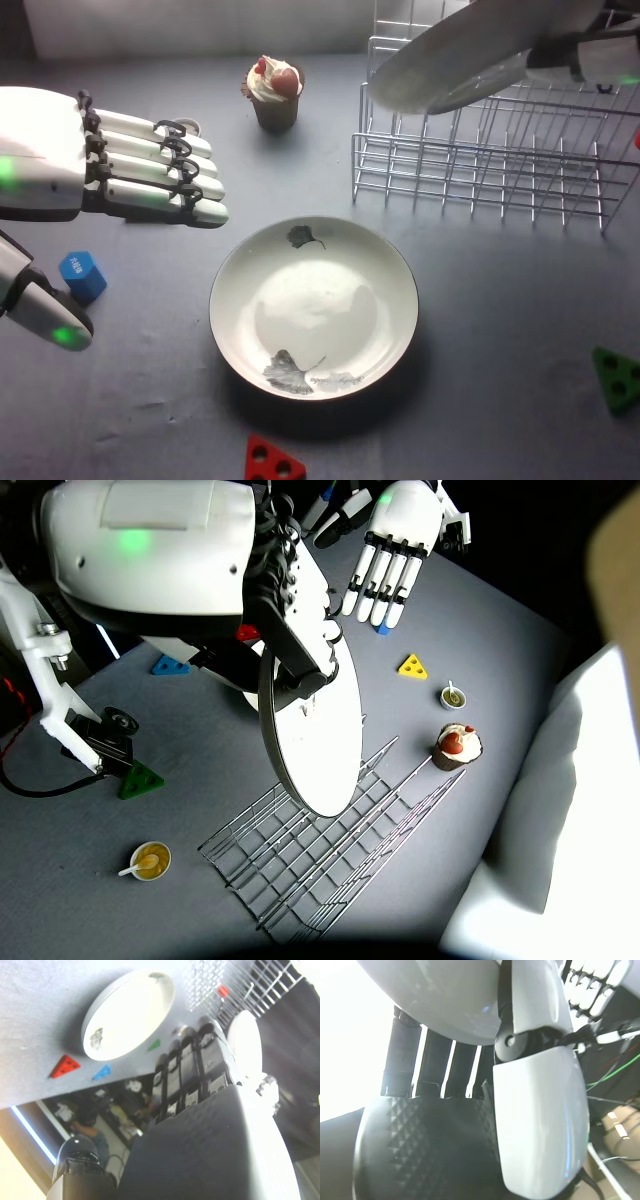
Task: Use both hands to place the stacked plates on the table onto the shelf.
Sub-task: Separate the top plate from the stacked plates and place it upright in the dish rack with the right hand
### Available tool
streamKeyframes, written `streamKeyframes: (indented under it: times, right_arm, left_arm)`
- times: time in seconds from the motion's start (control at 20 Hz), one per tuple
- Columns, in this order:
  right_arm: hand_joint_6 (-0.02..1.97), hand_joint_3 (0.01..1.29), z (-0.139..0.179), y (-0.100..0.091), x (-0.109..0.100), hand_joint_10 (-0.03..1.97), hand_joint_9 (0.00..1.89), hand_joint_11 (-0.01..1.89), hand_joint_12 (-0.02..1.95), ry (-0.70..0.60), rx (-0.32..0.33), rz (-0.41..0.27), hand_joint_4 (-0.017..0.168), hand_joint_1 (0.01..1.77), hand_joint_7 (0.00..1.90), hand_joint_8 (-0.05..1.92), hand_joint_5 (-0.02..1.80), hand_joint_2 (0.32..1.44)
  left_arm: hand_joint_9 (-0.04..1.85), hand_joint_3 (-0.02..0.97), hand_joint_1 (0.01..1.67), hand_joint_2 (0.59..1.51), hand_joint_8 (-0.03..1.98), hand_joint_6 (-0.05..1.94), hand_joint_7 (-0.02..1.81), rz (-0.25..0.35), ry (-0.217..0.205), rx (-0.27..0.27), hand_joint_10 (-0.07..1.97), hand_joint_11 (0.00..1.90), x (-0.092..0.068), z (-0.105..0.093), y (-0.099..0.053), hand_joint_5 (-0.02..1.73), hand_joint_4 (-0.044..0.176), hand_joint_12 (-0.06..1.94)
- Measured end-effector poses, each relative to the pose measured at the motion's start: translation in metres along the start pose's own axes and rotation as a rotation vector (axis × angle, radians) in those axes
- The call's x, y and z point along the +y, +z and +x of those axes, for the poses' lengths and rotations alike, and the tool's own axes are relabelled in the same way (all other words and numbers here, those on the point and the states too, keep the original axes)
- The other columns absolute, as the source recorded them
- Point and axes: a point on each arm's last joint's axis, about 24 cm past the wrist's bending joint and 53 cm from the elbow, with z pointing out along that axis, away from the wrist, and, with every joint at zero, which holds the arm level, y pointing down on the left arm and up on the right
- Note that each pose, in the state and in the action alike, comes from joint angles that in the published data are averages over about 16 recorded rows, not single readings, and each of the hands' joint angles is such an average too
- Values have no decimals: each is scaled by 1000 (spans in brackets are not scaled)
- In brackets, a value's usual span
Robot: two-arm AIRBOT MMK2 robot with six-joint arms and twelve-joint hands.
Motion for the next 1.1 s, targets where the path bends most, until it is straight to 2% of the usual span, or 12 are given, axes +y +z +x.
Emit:
streamKeyframes:
  times: [0.65,1.1]
  right_arm:
    - [920,12,-13,0,-40,543,1223,1030,1280,210,-27,122,-3,1468,1157,456,955,909]
    - [922,12,-15,4,-60,585,1212,1036,1291,354,-18,183,-5,1475,1134,478,939,929]
  left_arm:
    - [146,10,14,985,0,5,148,13,-3,5,6,124,-3,2,4,129,2,18]
    - [153,9,14,986,0,5,157,22,-5,18,6,136,-5,6,6,133,2,18]
